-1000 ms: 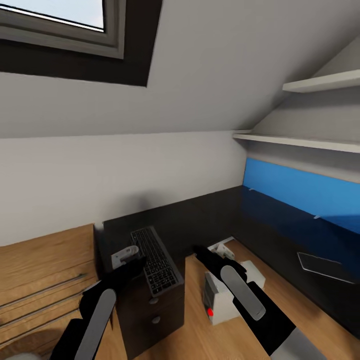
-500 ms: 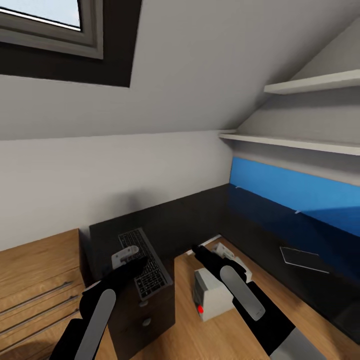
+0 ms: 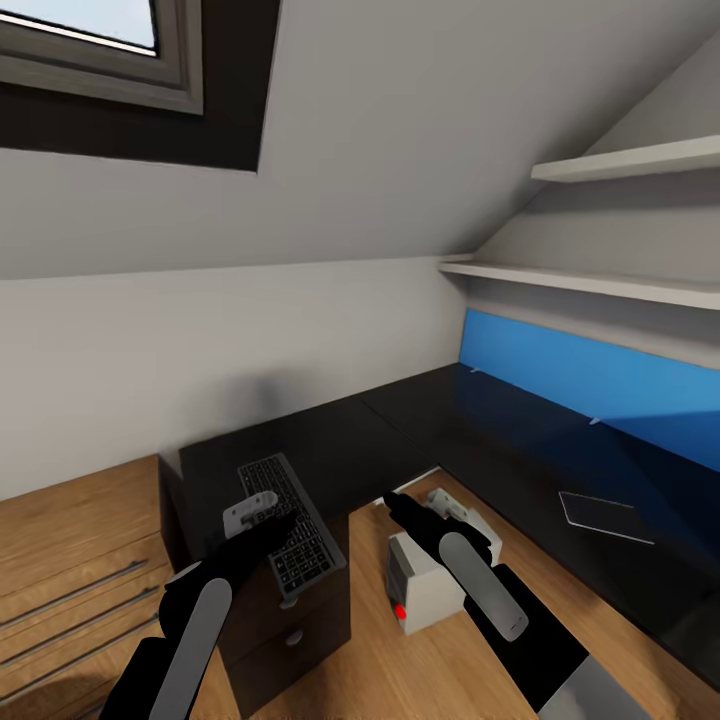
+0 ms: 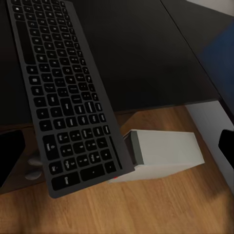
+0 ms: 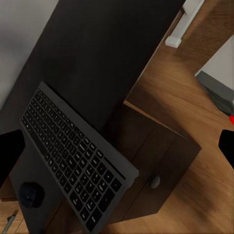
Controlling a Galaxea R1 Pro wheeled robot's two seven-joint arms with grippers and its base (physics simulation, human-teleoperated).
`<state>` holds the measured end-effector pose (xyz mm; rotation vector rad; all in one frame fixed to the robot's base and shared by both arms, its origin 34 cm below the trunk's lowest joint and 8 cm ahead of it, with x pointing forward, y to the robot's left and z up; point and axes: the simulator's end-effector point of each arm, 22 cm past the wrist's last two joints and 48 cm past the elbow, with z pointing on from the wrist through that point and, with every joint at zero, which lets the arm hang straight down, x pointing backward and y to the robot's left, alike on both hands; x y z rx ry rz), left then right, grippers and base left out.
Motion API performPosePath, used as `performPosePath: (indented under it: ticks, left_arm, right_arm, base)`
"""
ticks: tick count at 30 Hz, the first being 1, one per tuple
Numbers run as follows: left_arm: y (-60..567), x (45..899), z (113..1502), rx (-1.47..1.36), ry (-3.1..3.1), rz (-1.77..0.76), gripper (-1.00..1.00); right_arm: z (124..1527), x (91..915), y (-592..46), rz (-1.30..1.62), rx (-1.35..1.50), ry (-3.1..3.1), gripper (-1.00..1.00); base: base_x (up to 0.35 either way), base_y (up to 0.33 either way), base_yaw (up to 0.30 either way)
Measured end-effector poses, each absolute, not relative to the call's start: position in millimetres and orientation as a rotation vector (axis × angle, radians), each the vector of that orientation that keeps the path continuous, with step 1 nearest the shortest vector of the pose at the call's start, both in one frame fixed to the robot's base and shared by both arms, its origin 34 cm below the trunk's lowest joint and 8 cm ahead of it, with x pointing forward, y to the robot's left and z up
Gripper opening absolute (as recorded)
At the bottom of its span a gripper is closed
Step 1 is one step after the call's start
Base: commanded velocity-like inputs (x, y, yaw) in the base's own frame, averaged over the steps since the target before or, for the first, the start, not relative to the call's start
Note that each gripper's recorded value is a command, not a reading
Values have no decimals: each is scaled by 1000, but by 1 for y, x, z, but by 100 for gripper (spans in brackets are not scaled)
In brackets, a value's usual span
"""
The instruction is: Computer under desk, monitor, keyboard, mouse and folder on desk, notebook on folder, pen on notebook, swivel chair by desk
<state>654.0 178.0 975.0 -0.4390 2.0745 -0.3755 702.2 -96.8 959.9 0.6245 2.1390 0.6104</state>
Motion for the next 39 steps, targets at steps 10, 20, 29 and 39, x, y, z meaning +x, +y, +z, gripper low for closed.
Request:
performPosePath:
  ticks: [10, 20, 29, 39]
  left_arm:
    - [182, 653, 978, -431, 2088, -340, 100]
    - [184, 651, 981, -430, 2102, -325, 100]
    - [184, 649, 982, -433, 2116, -323, 100]
    - [183, 646, 983, -437, 2132, -322, 100]
  right_arm:
    - [962, 700, -97, 606, 631, 2154, 100]
    - [963, 698, -97, 602, 637, 2170, 100]
    - [964, 695, -97, 599, 644, 2183, 100]
    - [966, 694, -99, 593, 662, 2182, 100]
  base:
    - [0, 0, 59]
    - [0, 0, 62]
    - [0, 0, 62]
    - [0, 0, 62]
